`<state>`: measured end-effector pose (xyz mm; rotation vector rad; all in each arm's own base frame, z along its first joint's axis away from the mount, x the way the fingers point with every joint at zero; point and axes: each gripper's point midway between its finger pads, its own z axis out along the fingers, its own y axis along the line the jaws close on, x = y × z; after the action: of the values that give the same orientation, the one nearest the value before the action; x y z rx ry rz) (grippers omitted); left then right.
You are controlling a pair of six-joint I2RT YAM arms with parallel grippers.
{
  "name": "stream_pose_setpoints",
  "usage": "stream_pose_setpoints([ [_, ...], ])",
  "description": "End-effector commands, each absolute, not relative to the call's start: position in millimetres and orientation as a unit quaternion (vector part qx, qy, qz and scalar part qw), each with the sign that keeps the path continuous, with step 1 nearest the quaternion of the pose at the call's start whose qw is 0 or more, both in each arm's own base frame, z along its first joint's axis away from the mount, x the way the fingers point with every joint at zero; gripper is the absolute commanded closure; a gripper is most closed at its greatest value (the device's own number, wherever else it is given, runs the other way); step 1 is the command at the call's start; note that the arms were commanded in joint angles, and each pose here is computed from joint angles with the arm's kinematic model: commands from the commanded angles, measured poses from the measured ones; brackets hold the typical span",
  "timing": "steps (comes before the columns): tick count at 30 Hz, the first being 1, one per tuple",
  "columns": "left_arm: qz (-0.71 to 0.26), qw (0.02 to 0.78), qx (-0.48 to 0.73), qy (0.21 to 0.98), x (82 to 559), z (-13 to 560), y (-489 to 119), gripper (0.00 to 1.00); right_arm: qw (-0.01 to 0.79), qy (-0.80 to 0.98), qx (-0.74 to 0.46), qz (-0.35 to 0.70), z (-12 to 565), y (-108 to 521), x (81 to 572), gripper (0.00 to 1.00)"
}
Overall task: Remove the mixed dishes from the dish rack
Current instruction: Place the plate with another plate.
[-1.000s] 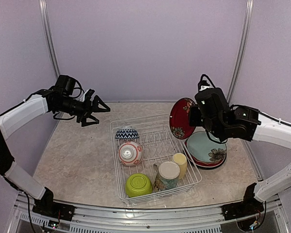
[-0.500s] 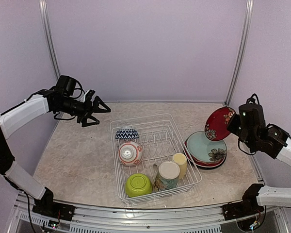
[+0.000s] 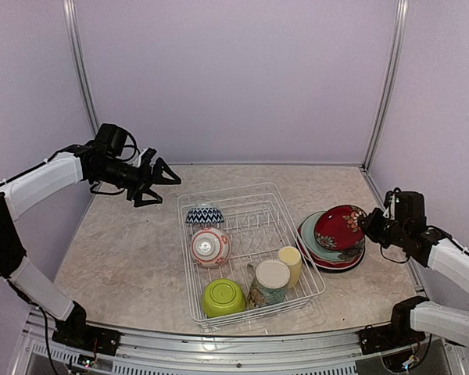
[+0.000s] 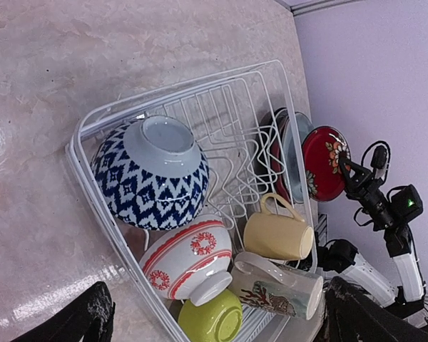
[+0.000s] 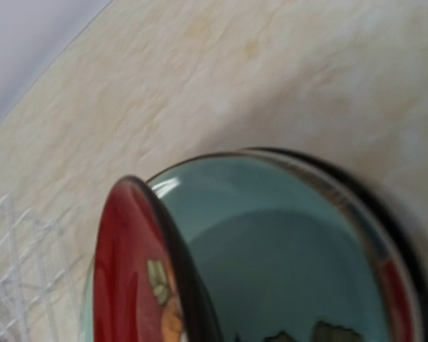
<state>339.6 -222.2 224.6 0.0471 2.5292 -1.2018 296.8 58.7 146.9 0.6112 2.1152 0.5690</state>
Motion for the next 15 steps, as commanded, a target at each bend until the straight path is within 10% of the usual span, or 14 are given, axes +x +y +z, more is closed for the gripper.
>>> stream_pose_setpoints([
  [1,-0.423,0.165,0.025,0.890,340,225,-227,0.01,0.428,0.813,0.200,0.339,169,83,308,1.00],
  [15,-0.426,0.170,0.028,0.888,339,230,-227,0.01,0.395,0.826,0.212,0.343,132,82,312,1.00],
])
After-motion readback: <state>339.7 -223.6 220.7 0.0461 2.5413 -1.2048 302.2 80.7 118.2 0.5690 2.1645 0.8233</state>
